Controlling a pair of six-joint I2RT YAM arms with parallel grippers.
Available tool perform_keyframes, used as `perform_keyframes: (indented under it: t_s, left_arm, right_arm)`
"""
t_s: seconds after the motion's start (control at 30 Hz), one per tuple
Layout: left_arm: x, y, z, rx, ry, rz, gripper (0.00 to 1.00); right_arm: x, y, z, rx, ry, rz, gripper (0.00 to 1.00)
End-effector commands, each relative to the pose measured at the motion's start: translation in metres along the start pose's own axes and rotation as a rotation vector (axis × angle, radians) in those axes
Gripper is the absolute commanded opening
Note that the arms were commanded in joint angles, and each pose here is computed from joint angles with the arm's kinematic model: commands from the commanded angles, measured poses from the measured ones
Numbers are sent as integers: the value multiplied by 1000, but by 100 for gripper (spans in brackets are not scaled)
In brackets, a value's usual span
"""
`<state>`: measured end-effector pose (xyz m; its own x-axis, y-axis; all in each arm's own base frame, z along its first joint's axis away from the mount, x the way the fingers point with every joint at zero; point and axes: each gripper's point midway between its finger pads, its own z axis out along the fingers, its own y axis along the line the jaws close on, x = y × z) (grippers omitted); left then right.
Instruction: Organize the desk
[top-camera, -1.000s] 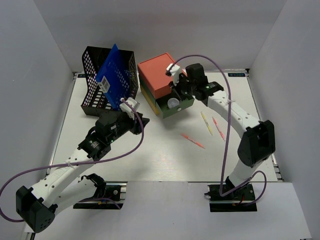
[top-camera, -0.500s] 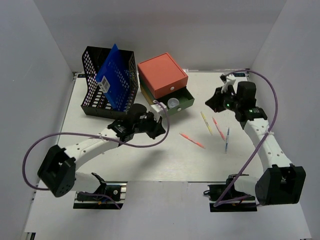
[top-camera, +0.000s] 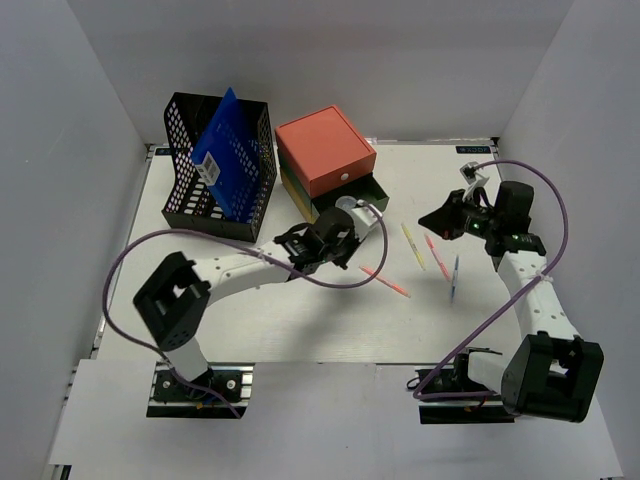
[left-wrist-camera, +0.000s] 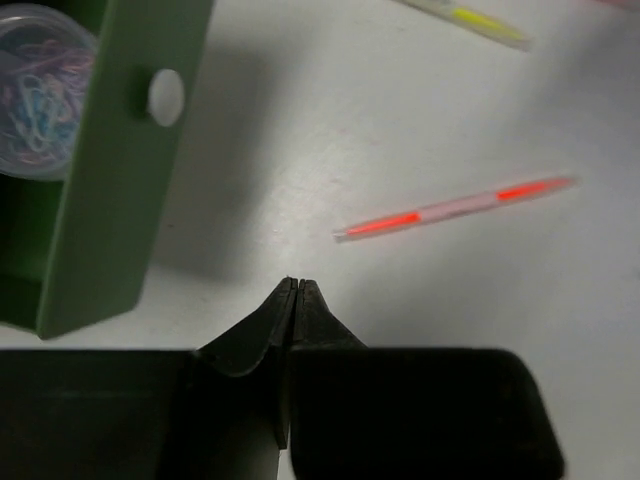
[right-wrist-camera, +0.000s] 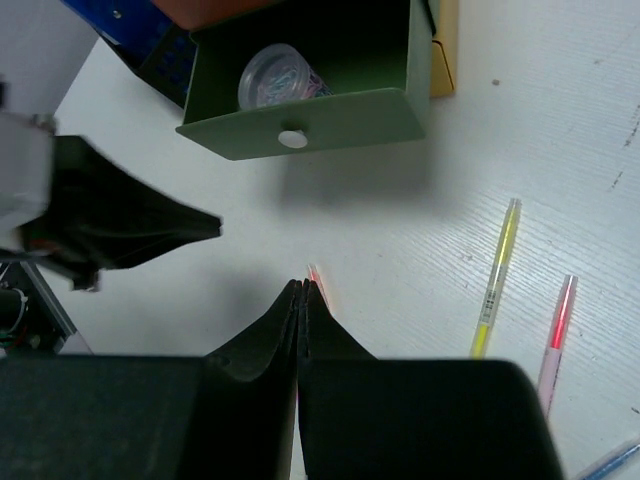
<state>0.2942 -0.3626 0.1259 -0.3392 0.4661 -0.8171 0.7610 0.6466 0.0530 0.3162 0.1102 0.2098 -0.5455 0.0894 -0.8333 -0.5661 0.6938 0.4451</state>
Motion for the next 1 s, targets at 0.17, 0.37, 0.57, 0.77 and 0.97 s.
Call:
perform_keyframes:
  t_s: [0.17,0.37,0.57,0.77,0.97]
  left_arm:
    - [-13,56,22,-299,36,145,15]
    - [-21,82,27,-410,19,159,17]
    - [-23,95,38,-466,40,183,18]
    - [-31,109,46,-488,34,164,20]
    - [-30,132,48,-523,43,117,22]
  right_arm:
    - [-8,10,-9,-72,-41,-43,0]
    - [-5,6,-9,-77,-34,-32,0]
    - [-3,2,-8,-68,-24,-33,0]
    - [-2,-2,-7,-56,-20,-33,0]
    - [0,-4,-7,-53,-14,-32,0]
